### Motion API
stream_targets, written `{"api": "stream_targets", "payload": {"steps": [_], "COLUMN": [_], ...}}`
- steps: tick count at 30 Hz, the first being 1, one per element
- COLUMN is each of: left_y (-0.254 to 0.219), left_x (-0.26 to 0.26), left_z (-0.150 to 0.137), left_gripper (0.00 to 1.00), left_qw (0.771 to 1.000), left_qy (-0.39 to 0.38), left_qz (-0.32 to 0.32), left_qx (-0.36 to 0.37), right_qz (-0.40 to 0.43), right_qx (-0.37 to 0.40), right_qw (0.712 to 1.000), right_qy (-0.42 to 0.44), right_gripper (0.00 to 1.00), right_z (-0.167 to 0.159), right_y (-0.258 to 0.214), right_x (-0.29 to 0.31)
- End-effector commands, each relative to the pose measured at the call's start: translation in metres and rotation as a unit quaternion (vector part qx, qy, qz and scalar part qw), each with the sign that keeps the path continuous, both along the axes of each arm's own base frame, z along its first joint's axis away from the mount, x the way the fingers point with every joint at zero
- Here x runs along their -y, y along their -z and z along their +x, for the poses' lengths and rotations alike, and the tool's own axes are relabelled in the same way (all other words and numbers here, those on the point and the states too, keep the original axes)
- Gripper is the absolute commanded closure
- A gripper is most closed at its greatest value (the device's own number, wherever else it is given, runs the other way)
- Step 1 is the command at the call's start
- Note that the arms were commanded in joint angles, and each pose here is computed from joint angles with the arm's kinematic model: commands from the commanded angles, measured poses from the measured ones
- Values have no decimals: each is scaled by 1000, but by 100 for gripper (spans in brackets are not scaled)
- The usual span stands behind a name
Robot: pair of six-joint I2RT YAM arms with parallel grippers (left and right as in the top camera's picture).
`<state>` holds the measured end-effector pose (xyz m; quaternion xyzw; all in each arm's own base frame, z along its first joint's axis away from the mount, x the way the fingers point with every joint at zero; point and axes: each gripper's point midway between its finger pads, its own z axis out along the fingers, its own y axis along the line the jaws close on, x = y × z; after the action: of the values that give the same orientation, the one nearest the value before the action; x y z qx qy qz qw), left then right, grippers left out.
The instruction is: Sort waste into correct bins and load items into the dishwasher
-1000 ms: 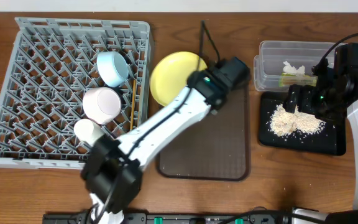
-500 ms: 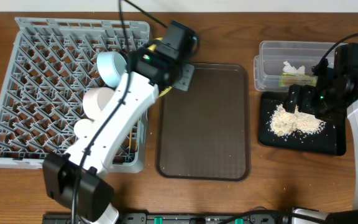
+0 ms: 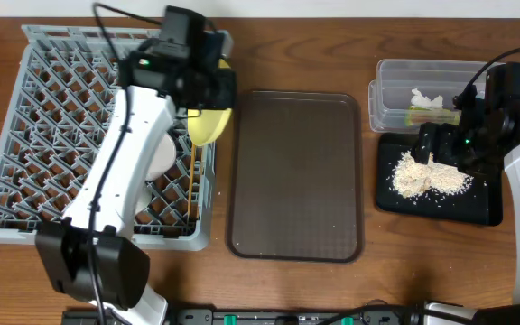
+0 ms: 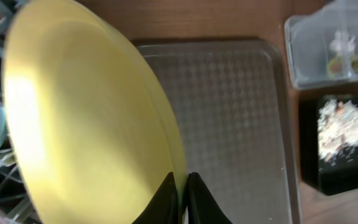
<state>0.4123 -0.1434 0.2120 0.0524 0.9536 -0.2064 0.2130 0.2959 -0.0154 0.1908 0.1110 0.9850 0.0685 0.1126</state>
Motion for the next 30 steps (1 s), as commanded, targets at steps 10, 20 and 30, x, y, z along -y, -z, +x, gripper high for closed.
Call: {"api": "stream_targets", "payload": {"steps": [10, 20, 30], "left_y": [-13, -36, -41], "left_x": [-68, -104, -131], "left_z": [15, 0, -69], "left_gripper": [54, 34, 20], "left_qw": [996, 992, 979], "left_qy": [-82, -125, -170], "left_qz": [-34, -12, 109], "left_qx": [-1, 17, -43], "right_qz": [-1, 17, -39], "right_qx": [8, 41, 178], "right_qw": [1000, 999, 979], "right_qy": [9, -4, -89], "right_gripper": [1, 1, 1], "right_z": [0, 15, 83], "right_y": [-6, -11, -33], "right_x": [2, -6, -42]}}
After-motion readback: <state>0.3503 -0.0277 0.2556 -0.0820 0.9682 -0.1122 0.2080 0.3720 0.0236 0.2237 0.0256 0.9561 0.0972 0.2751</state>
